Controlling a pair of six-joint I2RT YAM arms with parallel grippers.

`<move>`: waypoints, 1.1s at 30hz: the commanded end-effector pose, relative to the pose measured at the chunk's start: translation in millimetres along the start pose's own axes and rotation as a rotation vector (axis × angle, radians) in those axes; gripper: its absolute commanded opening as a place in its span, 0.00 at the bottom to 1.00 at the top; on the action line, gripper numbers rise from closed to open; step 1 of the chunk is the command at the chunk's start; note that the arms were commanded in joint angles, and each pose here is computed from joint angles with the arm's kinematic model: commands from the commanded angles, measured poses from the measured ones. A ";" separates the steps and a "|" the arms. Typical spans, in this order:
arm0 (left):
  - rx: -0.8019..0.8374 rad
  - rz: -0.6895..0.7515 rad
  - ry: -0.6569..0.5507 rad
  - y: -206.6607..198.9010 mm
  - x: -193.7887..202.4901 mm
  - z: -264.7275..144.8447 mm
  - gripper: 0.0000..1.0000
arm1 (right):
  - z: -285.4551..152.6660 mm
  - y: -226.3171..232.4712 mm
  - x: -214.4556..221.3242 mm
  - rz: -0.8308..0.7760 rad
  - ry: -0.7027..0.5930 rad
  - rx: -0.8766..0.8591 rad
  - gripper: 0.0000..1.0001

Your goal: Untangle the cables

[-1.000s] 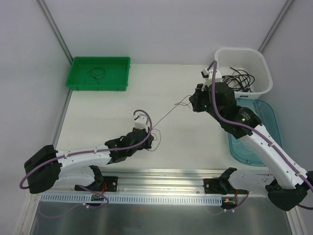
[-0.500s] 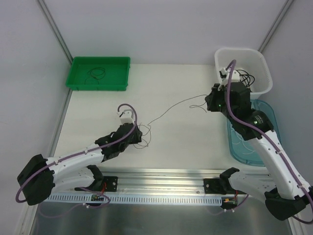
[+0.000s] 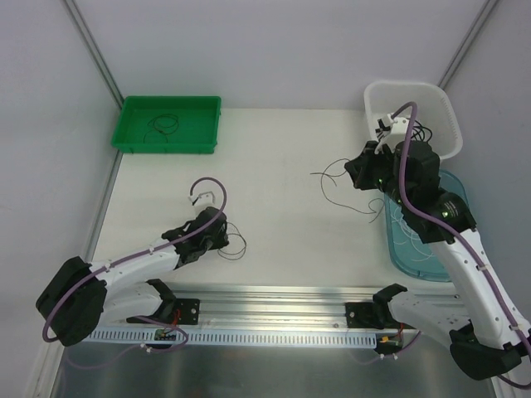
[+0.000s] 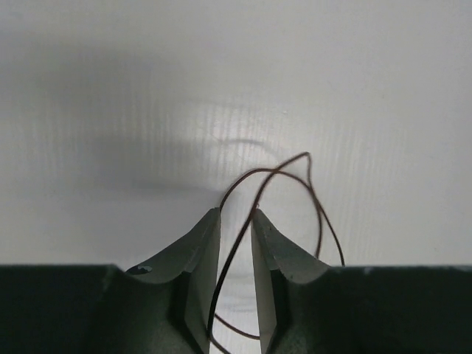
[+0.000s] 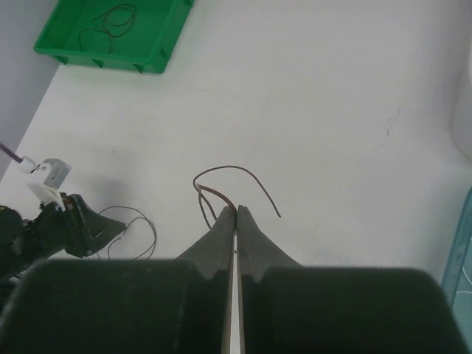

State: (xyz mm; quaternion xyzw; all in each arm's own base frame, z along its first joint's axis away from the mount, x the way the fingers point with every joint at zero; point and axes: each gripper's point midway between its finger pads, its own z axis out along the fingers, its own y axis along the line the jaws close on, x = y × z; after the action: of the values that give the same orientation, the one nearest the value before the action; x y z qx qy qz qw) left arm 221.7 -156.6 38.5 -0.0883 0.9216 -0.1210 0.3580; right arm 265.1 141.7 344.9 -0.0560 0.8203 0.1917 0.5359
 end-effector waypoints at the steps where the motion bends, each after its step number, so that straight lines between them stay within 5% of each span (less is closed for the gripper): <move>1: -0.020 -0.033 0.043 0.6 1.6 2.8 0.23 | -17.1 29.4 -29.6 -0.010 -0.092 -0.153 0.01; 9: 0.044 0.007 0.010 -24.1 -23.3 -2.7 0.00 | 12.4 23.2 16.9 -0.018 0.051 -0.147 0.01; 25: 0.077 0.117 -0.291 -45.1 -152.1 -81.7 0.00 | 101.6 4.1 217.0 0.075 0.505 -0.091 0.07; 27: 0.069 0.123 -0.347 -44.7 -177.6 -97.1 0.00 | 103.0 8.9 231.9 0.071 0.548 -0.105 0.16; 31: 0.040 0.115 -0.447 -40.9 -220.2 -120.9 0.03 | 99.6 22.1 238.8 0.060 0.560 -0.159 0.62; 33: 0.003 0.110 -0.497 -35.4 -244.0 -130.1 0.04 | 95.4 25.7 236.2 0.023 0.546 -0.168 0.73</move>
State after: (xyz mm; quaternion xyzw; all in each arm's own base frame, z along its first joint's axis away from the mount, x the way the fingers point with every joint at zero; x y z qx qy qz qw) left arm 302.9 -131.8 264.5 -0.0640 0.8272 -0.1204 0.5451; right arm 237.4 214.4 86.9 -0.1214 0.9341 0.2181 0.2553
